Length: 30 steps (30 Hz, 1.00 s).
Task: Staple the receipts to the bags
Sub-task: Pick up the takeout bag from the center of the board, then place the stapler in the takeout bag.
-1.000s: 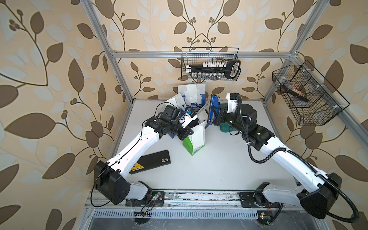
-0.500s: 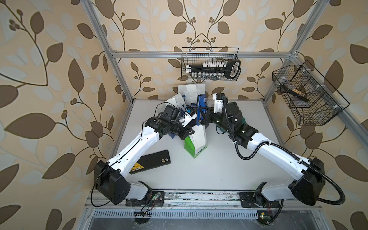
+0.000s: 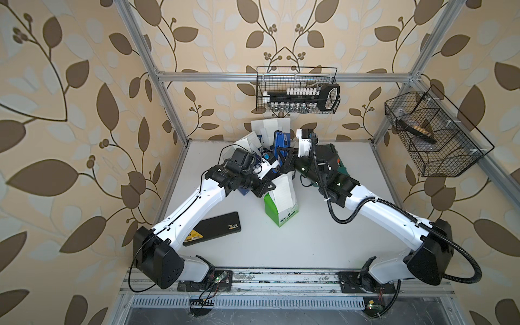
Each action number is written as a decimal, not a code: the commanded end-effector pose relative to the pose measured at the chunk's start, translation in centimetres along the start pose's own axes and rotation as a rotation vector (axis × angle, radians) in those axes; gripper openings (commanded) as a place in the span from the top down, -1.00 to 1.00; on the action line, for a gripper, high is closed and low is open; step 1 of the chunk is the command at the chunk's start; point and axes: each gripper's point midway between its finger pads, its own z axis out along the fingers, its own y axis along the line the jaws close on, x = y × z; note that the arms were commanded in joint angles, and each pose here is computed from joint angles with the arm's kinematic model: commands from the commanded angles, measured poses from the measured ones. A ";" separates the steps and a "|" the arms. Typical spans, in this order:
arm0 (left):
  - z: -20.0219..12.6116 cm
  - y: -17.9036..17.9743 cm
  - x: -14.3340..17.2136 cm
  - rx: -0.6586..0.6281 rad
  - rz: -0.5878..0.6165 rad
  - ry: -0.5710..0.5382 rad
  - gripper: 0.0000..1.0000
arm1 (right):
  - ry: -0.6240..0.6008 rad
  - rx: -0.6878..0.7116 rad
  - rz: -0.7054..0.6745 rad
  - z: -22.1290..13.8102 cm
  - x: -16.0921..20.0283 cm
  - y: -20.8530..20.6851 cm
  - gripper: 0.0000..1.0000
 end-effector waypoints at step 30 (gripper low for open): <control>-2.5 1.1 -5.6 -0.082 -0.061 -0.235 1.00 | 0.015 0.042 -0.280 -2.8 2.8 2.1 1.00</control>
